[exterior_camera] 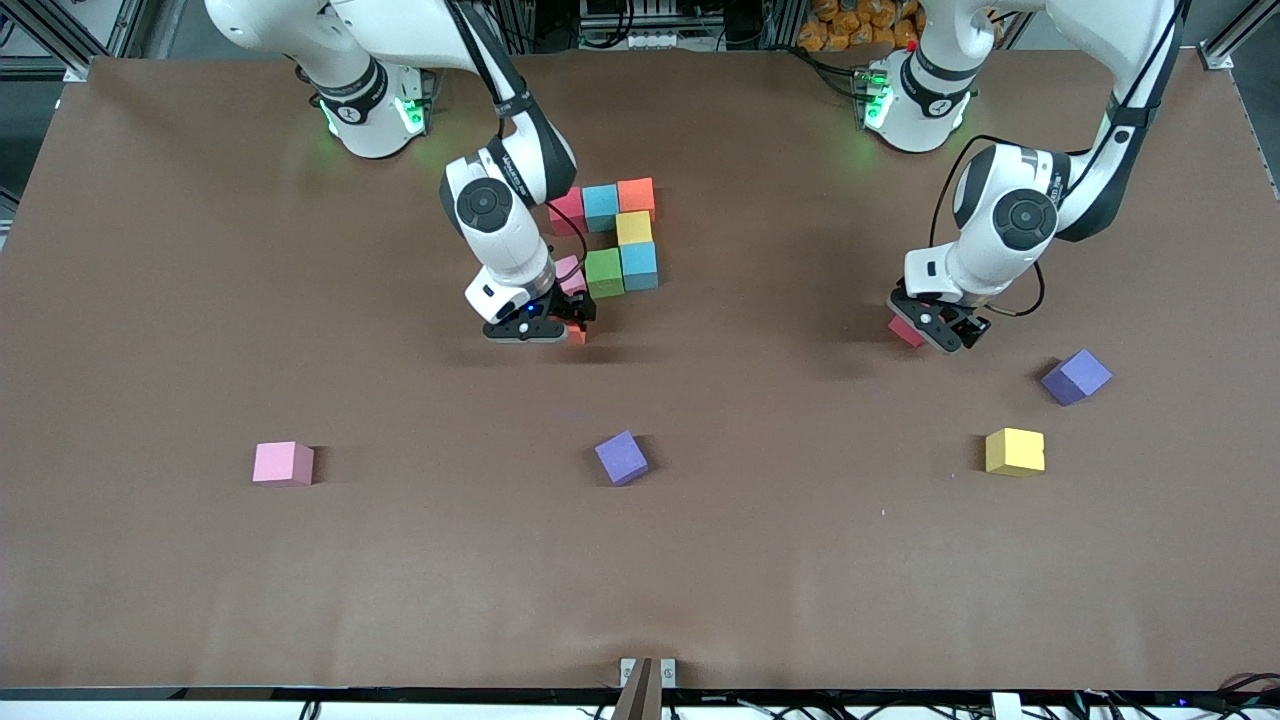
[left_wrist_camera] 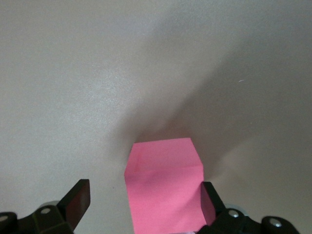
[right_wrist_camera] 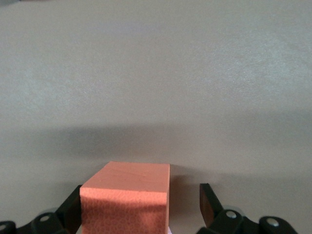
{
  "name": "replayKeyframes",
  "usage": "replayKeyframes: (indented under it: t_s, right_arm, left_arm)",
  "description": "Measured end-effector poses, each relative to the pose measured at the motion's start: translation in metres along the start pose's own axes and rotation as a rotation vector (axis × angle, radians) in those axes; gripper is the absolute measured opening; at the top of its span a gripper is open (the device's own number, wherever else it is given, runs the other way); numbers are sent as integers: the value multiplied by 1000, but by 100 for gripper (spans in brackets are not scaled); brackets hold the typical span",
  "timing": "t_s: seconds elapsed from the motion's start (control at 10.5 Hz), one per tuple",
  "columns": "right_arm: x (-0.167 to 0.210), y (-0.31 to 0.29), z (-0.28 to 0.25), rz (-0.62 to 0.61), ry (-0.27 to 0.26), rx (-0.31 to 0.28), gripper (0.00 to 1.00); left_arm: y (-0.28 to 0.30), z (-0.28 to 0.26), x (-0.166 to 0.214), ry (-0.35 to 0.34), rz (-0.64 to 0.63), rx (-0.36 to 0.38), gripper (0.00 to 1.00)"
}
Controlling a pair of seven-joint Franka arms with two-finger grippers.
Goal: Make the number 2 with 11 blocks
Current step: 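Grasp the red cube with the left gripper, then lower the orange cube below pink while the left gripper lifts red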
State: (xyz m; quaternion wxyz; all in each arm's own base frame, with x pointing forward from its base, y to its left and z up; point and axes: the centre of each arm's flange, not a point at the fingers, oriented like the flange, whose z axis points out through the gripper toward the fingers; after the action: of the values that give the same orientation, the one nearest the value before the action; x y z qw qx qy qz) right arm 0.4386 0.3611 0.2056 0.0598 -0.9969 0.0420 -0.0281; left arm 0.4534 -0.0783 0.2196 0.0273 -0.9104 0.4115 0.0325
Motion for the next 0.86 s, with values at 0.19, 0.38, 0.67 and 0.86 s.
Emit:
replayKeyframes:
  t_s: [0.19,0.38,0.67,0.86]
  right_arm:
    - [-2,-4,-2,44,0,5,100]
    - [-4,-7,-2,65,-1,7,100]
    - [-13,-16,-1,96,-8,14,100]
    - [-15,-21,-2,90,-8,22,100]
  left_arm:
    - [0,2,0,2,0,0,100]
    - [0,2,0,3,0,1,100]
    - [0,1,-1,3,-7,1,100]
    - [-2,-2,0,8,-9,6,100]
